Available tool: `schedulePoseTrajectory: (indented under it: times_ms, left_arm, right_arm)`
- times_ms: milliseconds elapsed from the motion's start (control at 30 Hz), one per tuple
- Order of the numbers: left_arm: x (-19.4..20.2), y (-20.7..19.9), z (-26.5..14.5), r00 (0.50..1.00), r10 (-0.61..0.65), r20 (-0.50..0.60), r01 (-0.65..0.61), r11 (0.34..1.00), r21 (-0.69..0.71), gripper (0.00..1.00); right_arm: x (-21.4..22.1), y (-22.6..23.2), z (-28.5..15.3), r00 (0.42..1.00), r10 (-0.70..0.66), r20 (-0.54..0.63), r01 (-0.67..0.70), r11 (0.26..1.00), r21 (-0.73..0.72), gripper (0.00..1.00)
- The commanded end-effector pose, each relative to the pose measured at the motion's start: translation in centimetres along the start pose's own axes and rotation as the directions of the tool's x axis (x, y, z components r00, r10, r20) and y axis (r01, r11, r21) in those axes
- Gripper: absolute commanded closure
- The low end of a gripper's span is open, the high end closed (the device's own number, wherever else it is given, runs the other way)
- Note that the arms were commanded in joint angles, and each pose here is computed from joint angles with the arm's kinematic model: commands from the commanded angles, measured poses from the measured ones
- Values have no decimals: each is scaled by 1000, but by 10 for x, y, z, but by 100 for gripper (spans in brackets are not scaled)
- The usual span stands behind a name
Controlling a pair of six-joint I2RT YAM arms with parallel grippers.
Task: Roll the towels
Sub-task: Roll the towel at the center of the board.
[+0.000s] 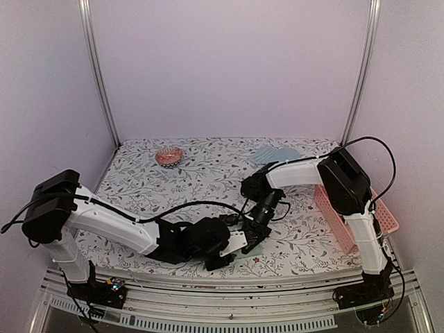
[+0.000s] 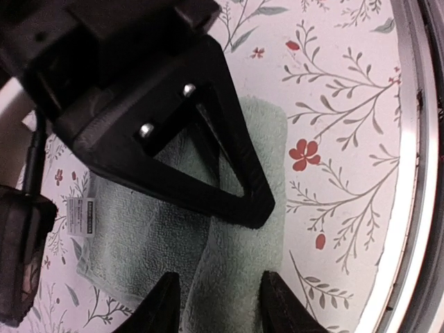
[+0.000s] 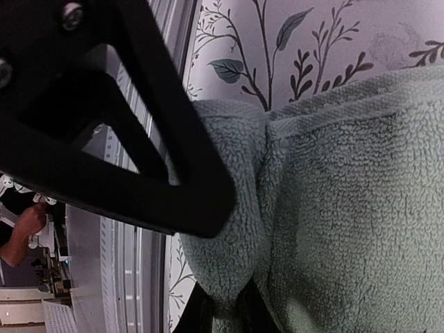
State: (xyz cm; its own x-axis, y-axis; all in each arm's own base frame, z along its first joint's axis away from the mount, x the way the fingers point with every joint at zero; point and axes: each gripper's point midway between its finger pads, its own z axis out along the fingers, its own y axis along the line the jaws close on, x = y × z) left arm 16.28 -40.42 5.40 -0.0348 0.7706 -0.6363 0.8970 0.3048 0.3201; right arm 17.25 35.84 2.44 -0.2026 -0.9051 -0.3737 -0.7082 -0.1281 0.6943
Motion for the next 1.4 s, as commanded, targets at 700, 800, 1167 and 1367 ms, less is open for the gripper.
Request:
schedulePoseTrajectory:
  times_ms: [700,800,1167,1367]
  left_arm:
    - [36,-40,12,980,67,-187,-15,964,264,100]
    - [35,-40,10,978,-27,-205,98,935,341,100]
    - [27,-28,16,886,-329,-326,460,702,543,99]
    - [29,-28,25,809,-399,-431,588,555,589,98]
  right_arm:
    - [-10,35,-92,987,-81,141,46,972,232,59]
    - [-8,46,-107,977,-126,172,66,946,319,60]
    - [1,50,-120,943,-323,77,191,717,670,64]
    - [10,49,-59,908,-384,-170,389,616,685,59]
